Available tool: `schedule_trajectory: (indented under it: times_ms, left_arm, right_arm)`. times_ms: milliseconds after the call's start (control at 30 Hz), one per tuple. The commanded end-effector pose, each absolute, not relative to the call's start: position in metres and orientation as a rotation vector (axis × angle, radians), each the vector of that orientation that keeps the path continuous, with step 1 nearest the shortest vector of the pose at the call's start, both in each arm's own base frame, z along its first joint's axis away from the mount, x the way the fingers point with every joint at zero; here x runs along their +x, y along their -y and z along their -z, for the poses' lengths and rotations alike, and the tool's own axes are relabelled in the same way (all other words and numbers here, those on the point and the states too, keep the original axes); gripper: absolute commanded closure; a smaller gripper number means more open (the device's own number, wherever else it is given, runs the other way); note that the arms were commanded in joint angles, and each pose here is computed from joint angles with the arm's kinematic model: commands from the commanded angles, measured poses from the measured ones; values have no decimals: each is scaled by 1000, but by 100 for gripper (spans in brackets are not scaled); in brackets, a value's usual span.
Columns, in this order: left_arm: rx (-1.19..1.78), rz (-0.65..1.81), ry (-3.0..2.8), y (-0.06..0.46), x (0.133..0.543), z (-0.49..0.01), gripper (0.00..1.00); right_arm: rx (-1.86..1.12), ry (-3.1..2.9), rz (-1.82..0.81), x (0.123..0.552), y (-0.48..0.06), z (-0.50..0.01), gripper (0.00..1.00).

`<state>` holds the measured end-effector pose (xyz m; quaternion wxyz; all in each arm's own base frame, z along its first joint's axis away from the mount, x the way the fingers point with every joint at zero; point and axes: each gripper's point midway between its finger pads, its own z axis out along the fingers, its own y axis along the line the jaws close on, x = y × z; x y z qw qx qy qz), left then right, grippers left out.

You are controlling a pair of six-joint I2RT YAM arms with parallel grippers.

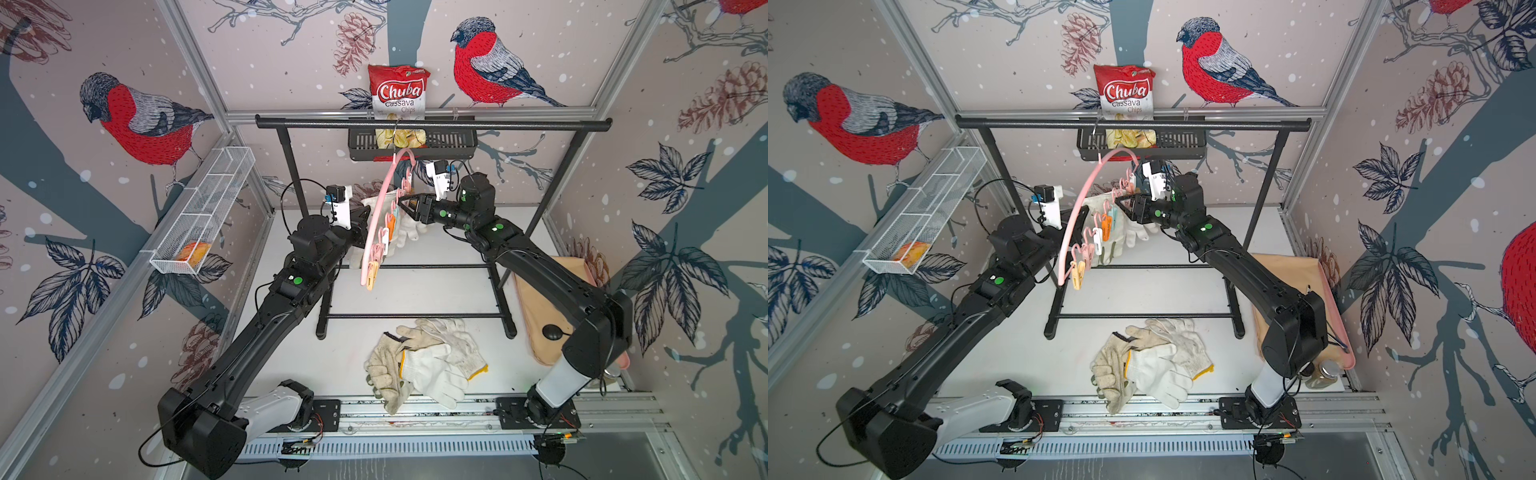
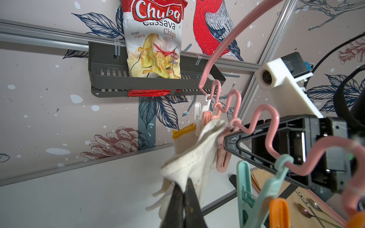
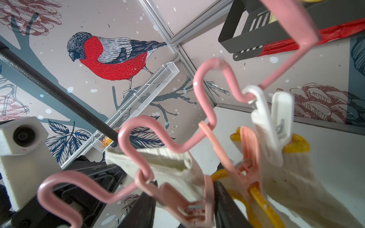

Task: Clip the gloves onto a hanger to dry
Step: Open the clamp at the hanger.

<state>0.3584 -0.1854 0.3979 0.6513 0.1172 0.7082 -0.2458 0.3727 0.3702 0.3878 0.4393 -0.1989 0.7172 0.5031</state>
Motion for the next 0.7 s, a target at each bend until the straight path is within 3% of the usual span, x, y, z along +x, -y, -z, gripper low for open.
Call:
schedule_trajectory:
  times_ms: [0,233,667]
  left_arm:
    - [274,565,-1586,186,356,-405,100]
    - [272,565,-1584,187,358,-407,100]
    - [271,563,-1589,187,359,-406,100]
  right_arm:
    - [-529,-1730,-1260,371,-372,-398,49]
    - [-548,-1715,-1273,370,-372,-399,50]
    - [-548,-1726,-1259,372,-368,-396,68]
